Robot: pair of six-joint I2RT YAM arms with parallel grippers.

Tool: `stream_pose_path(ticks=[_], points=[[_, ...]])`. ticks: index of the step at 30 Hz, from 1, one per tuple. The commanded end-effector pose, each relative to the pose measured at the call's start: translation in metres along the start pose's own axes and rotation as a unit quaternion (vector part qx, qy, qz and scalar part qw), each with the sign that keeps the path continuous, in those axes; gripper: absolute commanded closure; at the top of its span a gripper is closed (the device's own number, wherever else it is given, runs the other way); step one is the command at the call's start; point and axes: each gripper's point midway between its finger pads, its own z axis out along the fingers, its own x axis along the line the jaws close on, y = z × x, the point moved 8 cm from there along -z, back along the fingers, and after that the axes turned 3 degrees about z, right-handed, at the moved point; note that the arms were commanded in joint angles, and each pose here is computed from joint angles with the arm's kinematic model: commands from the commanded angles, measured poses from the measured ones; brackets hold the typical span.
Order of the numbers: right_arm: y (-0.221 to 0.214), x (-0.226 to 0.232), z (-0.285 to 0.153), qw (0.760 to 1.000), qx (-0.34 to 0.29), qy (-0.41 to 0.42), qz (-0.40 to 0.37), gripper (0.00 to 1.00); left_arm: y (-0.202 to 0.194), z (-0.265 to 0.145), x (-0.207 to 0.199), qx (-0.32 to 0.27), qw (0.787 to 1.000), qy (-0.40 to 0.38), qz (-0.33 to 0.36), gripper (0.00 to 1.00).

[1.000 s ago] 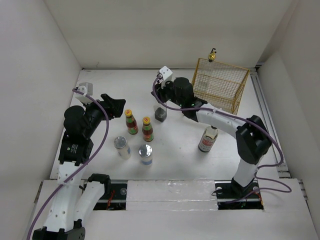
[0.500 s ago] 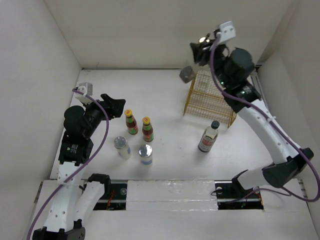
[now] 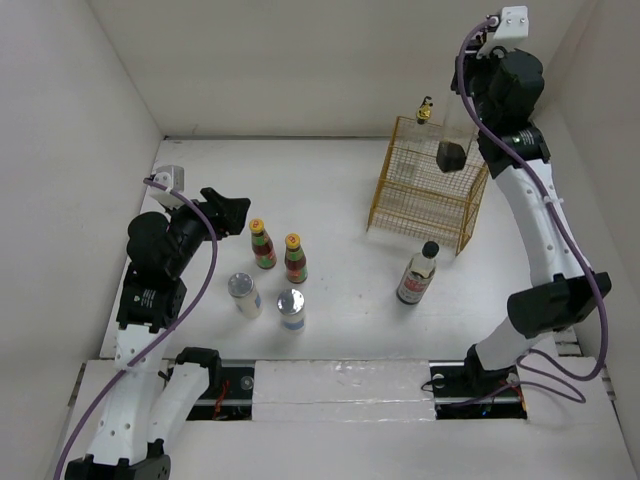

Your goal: Organize the condiment bottles

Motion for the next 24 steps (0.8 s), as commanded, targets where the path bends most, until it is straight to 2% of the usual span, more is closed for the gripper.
stream_pose_path(ticks=[1, 8, 14, 20, 24], points=[[0.052, -0.015, -0.003, 0.996, -0.085, -0.035, 0.017, 1.0, 0.01, -0.003, -0.004, -0.028, 0.999, -0.012, 0.012, 0.27], [0.038, -0.024, 0.015, 0.992, -0.083, -0.084, 0.036, 1.0, 0.009, 0.0, -0.003, -0.024, 1.0, -0.01, 0.011, 0.27], [0.035, -0.029, 0.025, 0.99, -0.089, -0.093, 0.057, 1.0, 0.009, 0.0, -0.002, -0.025, 1.0, -0.006, 0.011, 0.27], [-0.009, -0.034, 0.031, 0.987, -0.061, -0.12, 0.084, 1.0, 0.009, 0.0, -0.002, -0.025, 1.0, -0.006, 0.011, 0.27], [-0.016, -0.035, 0.028, 0.984, -0.065, -0.129, 0.105, 1.0, 0.009, 0.0, -0.002, -0.025, 1.0, -0.006, 0.011, 0.27]])
